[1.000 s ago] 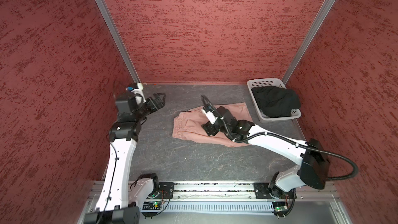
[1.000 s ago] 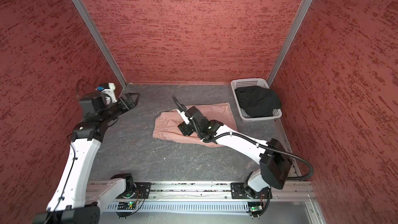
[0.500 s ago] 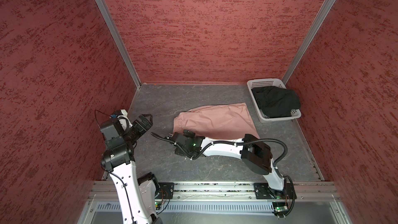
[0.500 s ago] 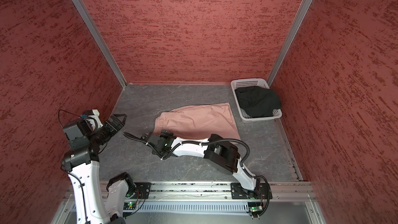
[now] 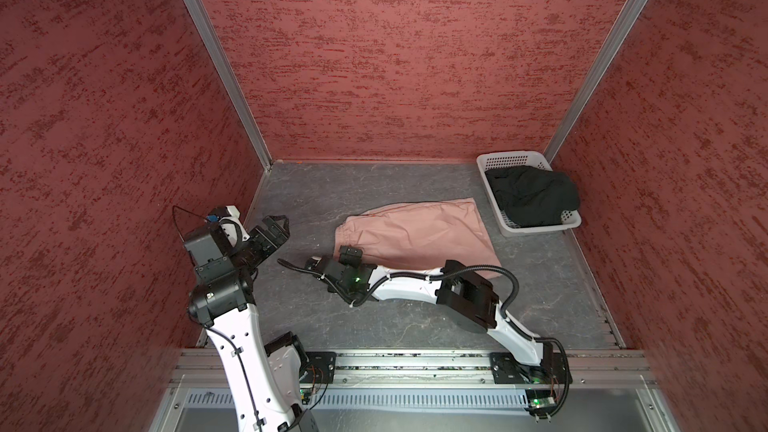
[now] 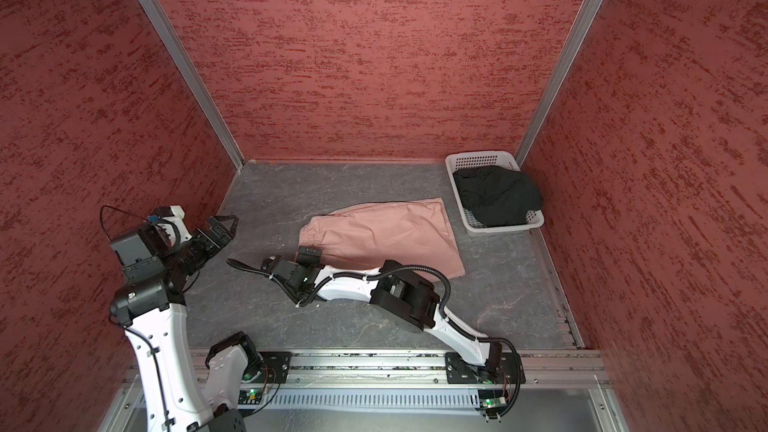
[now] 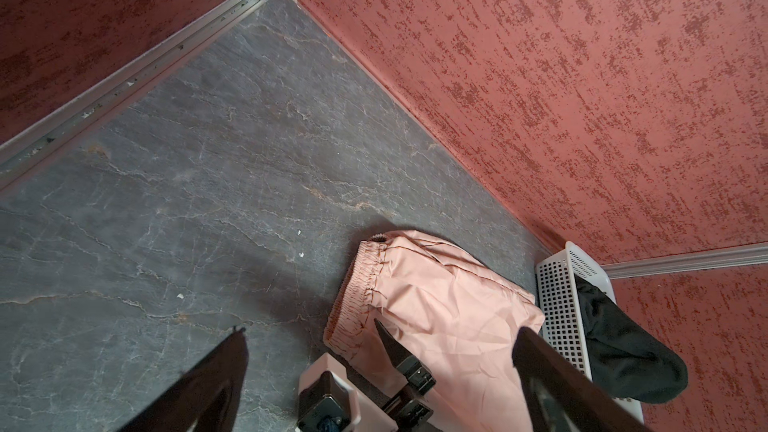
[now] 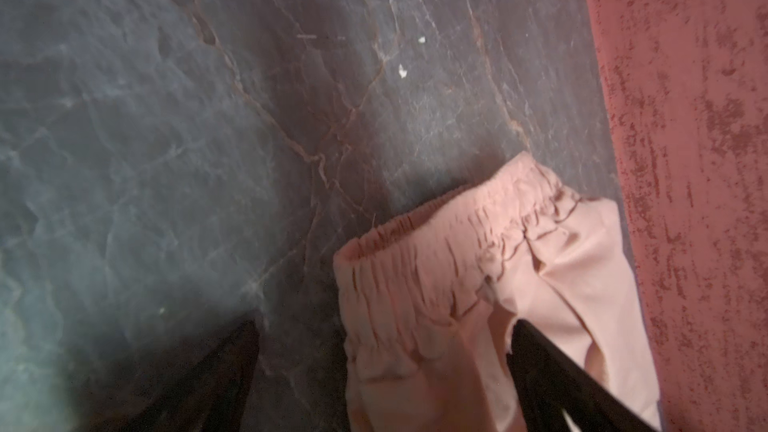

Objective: Fold and stack the shorts

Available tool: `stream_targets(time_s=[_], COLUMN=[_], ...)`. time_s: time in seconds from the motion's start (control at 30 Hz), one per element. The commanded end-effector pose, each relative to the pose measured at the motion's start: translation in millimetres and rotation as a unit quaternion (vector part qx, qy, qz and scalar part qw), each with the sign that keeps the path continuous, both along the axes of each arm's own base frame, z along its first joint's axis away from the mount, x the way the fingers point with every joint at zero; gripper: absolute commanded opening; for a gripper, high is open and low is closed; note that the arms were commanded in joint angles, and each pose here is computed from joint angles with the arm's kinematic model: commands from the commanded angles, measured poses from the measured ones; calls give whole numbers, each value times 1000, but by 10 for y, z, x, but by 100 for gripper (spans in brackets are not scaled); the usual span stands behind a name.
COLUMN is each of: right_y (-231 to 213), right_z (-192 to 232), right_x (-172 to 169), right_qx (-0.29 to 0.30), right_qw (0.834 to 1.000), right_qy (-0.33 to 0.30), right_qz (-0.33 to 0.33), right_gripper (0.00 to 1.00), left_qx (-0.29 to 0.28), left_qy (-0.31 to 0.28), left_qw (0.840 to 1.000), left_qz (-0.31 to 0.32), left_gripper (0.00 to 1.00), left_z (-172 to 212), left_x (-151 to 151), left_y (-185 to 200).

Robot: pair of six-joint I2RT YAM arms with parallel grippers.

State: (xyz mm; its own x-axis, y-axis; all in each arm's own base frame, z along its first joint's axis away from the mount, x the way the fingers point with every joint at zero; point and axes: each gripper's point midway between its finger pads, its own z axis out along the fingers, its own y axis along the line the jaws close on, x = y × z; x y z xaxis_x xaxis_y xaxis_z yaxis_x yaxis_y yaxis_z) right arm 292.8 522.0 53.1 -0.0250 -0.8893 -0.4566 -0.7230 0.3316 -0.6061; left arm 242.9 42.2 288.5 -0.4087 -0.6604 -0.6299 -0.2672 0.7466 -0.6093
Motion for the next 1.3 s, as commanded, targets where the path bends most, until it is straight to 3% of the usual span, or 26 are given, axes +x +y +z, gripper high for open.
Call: stream_targets(time_s=[0.0, 0.1, 0.17, 0.33, 0.43, 0.57, 0.7, 0.8, 1.0, 1.27], right_y=[-11, -28, -49, -81, -29, -10, -150, -258, -270, -306], right_z=[-220, -267, -265, -168, -23, 386, 897, 1100, 1025, 908], right_x=[120, 207, 245, 307, 284, 253, 256, 224, 110, 53], right_qx=[-42, -41, -33, 17, 92, 228, 360, 414, 422, 409], right_qw=[999, 999, 999, 998, 991, 965, 920, 896, 888, 893], right_qy=[-15, -5, 4, 32, 71, 115, 149, 159, 181, 190], right_qz=[6, -5, -13, -49, -63, -68, -50, -26, 3, 6], right_gripper=[95, 87, 76, 21, 1, 0, 0, 0, 0, 0], left_qx=[4, 4, 7, -1, -14, -38, -121, -156, -164, -199], left_qy=[-12, -10, -5, 1, 5, 15, 13, 28, 60, 82], left_qw=[1000, 1000, 1000, 1000, 1000, 999, 991, 986, 979, 965], left_qz=[-8, -8, -7, -6, -11, -17, -45, -60, -108, -147], left_gripper=[99, 99, 99, 99, 99, 99, 99, 99, 99, 99], left_z=[76, 61, 40, -15, -64, -205, -484, -755, -1169, -1475], left_x=[-9, -17, -27, -12, 22, 70, 159, 205, 366, 668], left_y=[-19, -19, -12, 12, 16, 15, -147, -284, -759, -1108])
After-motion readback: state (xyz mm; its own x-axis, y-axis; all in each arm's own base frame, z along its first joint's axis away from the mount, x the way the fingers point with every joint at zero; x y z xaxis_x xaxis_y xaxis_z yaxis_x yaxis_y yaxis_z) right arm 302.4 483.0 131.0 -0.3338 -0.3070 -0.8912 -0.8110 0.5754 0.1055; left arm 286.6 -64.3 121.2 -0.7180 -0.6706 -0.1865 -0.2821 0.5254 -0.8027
